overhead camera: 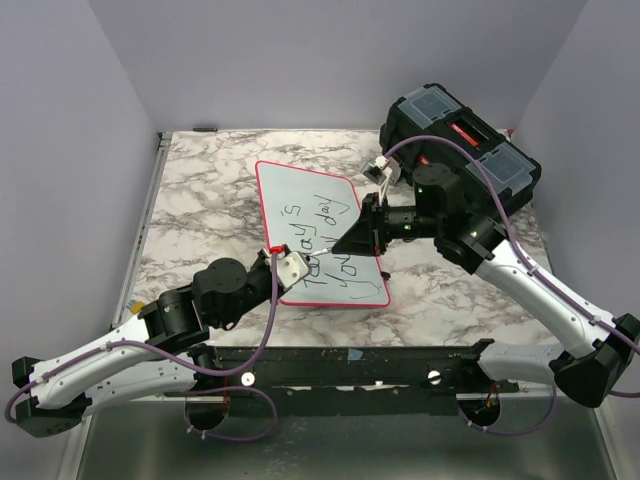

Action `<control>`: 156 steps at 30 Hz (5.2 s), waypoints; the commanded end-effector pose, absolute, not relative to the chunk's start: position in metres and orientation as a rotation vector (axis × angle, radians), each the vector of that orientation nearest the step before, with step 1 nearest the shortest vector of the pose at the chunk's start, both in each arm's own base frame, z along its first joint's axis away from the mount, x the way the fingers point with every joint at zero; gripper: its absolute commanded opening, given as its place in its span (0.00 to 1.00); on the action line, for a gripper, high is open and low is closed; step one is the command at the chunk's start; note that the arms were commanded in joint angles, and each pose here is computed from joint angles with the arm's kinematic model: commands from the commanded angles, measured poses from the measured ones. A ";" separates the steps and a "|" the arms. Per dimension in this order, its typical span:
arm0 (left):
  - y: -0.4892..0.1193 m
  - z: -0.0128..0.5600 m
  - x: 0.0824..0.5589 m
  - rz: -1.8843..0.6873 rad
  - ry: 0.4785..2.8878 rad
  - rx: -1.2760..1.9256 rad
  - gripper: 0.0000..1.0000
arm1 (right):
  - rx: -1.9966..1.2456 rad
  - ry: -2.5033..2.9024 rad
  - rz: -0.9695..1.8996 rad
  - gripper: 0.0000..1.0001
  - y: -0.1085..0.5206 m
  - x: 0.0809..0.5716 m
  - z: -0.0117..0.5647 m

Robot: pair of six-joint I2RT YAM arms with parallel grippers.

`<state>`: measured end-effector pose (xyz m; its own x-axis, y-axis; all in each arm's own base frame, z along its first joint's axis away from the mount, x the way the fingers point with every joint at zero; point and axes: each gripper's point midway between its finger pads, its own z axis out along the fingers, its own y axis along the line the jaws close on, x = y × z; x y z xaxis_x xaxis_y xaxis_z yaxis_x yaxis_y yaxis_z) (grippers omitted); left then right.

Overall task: Write a sentence on the whiteboard
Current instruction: Insert the whiteboard marker without the cap into the pen cap, then put down the whiteboard marker at the center of the board.

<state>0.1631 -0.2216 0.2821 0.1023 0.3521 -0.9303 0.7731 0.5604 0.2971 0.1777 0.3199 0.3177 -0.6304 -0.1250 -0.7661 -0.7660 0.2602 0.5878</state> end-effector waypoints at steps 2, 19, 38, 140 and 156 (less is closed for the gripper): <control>-0.224 0.288 0.161 -0.446 1.475 0.987 0.00 | -0.816 1.968 1.372 0.01 0.322 0.177 0.308; -0.226 0.286 0.160 -0.449 1.478 1.001 0.00 | -0.860 2.015 1.347 0.01 0.330 0.174 0.293; -0.237 0.280 0.146 -0.534 1.460 1.085 0.00 | -0.998 2.060 1.267 0.01 0.356 0.173 0.280; -0.176 0.327 0.178 -0.437 1.376 0.669 0.98 | -0.308 1.925 0.304 0.01 0.239 0.251 0.253; -0.159 0.328 0.186 -0.382 1.384 0.569 0.98 | 0.297 2.133 0.259 0.01 0.123 0.293 0.136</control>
